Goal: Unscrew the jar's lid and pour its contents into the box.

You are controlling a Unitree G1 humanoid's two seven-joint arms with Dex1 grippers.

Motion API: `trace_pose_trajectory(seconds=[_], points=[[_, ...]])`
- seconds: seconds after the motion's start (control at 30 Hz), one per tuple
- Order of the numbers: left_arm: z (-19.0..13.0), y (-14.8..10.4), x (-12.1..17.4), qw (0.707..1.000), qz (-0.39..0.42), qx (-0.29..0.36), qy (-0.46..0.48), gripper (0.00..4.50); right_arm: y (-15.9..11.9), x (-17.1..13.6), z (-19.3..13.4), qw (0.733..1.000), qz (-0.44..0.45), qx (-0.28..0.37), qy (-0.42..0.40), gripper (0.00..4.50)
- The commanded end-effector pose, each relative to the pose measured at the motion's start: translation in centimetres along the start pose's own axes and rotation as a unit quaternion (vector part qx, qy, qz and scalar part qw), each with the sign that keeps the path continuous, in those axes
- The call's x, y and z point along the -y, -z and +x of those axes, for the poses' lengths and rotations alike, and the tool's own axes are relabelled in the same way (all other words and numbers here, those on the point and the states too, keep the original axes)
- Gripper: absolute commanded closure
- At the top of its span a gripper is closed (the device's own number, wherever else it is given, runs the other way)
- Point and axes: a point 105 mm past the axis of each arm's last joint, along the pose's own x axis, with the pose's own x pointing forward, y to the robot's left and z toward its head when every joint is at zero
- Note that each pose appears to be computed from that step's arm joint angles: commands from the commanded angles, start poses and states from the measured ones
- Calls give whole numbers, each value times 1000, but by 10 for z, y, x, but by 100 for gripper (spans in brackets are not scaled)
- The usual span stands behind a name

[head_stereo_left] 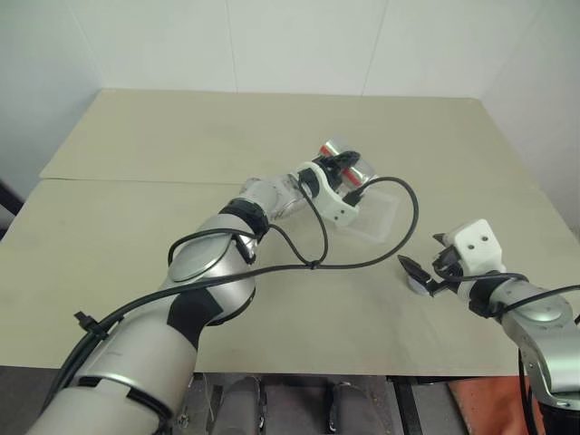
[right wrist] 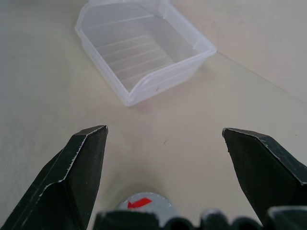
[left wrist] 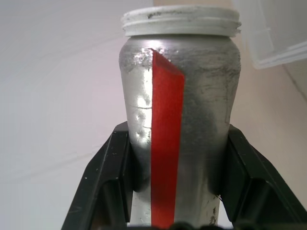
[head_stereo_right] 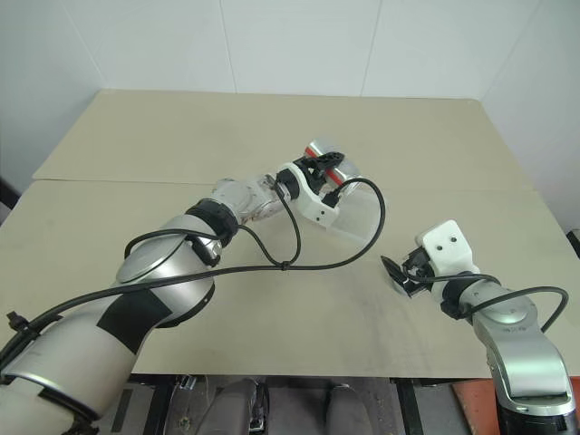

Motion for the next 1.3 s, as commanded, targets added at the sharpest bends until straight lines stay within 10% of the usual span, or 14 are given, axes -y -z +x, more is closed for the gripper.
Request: trace_pose_trajectory(seconds=[0.03,0.4,0.7,0.8,0.93,1.1,1.3], points=[[5,1,-19,997,71,11,-25,253,-14,6,-7,999,-12,23,20,7],[2,2,-11,993,113,18,-6,253,-13,3,-6,1000,-20,17,14,7],[2,14,-8,987,-150,-56,-10,253,-10,3,-3,1000,-23,13,12,7],[-2,26,-5,930,-354,-93,-31,253,-10,2,-2,1000,-23,13,12,7],[-12,44,6,776,-616,-116,-66,253,-10,2,-2,1000,-23,14,13,7],[-28,61,22,627,-761,-114,-121,253,-12,0,-1,999,-26,21,4,7],[-55,69,43,580,-786,-110,-183,253,-16,-3,8,999,-22,29,-7,7]])
